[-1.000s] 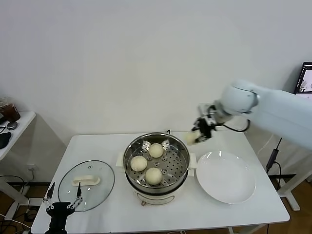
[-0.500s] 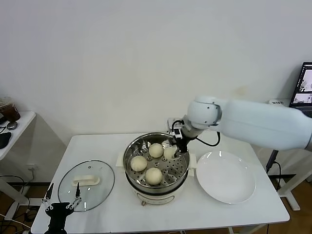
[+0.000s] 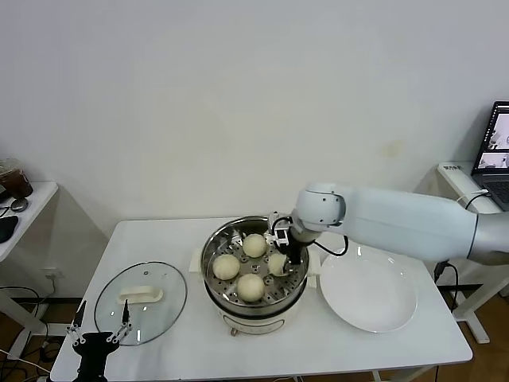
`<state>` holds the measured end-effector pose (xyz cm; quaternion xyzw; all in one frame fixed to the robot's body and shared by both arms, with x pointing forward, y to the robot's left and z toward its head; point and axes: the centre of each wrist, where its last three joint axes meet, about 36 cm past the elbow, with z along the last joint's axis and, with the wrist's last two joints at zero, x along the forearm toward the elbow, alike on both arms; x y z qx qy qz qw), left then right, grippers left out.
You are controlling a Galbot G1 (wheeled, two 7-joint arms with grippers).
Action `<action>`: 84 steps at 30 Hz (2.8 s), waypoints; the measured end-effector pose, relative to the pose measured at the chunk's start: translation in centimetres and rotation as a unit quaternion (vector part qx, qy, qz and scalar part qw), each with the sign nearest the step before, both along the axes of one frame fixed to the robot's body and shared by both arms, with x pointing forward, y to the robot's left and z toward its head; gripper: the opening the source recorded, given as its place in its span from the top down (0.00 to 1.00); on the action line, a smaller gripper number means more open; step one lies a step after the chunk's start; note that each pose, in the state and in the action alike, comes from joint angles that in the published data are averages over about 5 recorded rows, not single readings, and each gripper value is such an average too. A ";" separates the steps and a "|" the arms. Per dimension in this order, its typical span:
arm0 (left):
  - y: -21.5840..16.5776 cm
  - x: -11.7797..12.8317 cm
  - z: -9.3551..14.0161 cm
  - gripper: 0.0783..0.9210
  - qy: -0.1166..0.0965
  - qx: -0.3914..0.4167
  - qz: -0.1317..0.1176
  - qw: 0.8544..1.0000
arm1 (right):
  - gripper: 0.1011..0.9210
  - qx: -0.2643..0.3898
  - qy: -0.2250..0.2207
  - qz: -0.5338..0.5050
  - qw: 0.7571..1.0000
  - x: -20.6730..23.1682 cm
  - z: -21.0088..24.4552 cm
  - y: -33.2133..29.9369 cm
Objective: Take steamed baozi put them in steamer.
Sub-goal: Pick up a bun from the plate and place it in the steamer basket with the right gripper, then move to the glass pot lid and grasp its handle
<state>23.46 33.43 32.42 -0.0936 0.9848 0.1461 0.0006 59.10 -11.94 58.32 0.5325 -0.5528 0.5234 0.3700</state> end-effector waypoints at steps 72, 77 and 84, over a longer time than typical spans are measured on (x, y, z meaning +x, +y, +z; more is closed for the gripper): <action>5.5 3.0 -4.5 0.12 0.058 0.495 -0.093 0.862 | 0.12 0.488 -0.422 -0.479 0.595 -33.0 -23.4 -24.3; 7.1 4.7 -5.3 0.12 0.068 0.572 -0.124 0.808 | 0.12 0.485 -0.419 -0.492 0.589 -33.9 -23.7 -24.2; 8.9 8.0 -5.7 0.12 0.069 0.624 -0.137 0.766 | 0.12 0.486 -0.407 -0.506 0.585 -34.7 -24.1 -23.8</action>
